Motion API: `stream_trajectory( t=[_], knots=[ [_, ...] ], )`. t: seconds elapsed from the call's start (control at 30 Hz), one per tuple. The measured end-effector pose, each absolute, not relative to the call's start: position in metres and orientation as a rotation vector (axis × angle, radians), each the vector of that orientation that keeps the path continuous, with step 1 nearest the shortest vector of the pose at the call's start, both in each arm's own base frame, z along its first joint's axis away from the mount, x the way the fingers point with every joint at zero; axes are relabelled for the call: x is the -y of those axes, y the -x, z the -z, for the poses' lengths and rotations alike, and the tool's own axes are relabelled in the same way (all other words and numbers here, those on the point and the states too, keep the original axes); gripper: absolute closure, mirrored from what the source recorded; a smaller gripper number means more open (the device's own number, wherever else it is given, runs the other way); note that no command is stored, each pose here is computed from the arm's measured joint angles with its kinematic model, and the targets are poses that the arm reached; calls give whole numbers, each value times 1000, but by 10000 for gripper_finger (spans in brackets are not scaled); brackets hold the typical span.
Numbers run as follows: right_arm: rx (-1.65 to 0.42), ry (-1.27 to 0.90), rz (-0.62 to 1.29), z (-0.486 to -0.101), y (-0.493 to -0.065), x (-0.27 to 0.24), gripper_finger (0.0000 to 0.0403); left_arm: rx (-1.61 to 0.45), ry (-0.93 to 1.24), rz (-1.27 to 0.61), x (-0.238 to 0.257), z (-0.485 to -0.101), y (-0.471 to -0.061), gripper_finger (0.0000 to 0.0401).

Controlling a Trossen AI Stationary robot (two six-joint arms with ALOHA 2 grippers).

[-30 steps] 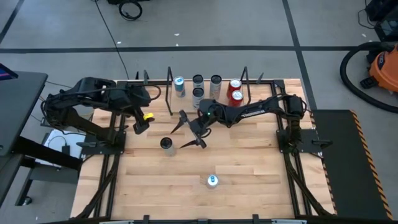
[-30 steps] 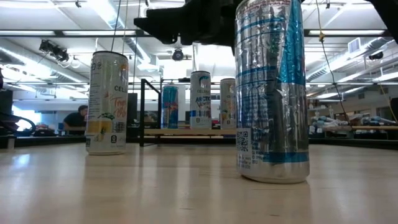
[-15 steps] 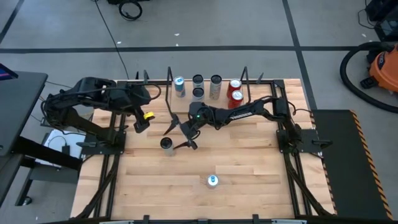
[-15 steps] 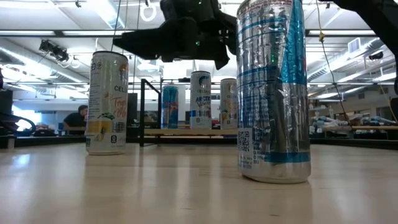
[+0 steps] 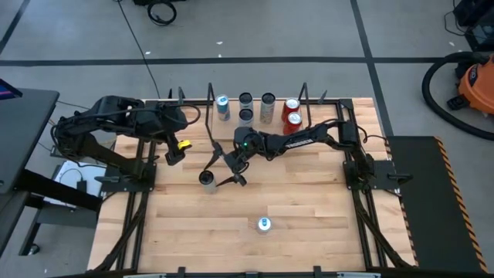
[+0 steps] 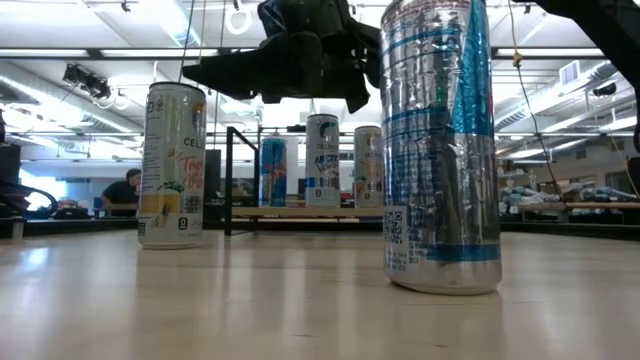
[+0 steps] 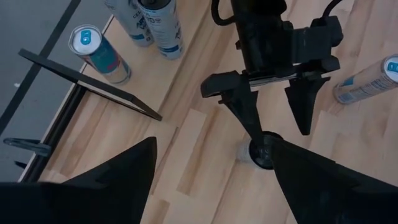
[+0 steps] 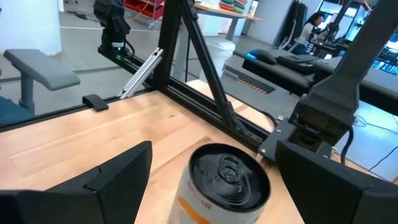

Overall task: Place canned beverage on shelf
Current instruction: Put the white-yellow soda can aligned with the other white-yellow soda can on the shelf

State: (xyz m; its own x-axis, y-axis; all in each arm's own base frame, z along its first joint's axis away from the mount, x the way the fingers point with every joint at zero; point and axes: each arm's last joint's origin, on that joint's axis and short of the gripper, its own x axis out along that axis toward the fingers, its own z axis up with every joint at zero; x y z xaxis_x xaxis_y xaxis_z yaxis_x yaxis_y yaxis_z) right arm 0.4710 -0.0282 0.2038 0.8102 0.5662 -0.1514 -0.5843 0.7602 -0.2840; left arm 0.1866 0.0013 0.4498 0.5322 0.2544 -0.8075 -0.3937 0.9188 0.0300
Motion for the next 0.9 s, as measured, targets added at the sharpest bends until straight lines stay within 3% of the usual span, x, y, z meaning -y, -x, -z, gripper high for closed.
stream_trajectory(
  t=[0.2,0.4,0.9],
  knots=[
    [-60,328,-626,-204,-471,29,53,-931,163,-388,-1,-450,-187,87],
    [-54,339,-602,-180,-478,31,53,-929,164,-387,-1,-450,-187,87],
    [-15,350,-592,-178,-481,30,53,-928,164,-387,-1,-450,-187,87]
  ],
)
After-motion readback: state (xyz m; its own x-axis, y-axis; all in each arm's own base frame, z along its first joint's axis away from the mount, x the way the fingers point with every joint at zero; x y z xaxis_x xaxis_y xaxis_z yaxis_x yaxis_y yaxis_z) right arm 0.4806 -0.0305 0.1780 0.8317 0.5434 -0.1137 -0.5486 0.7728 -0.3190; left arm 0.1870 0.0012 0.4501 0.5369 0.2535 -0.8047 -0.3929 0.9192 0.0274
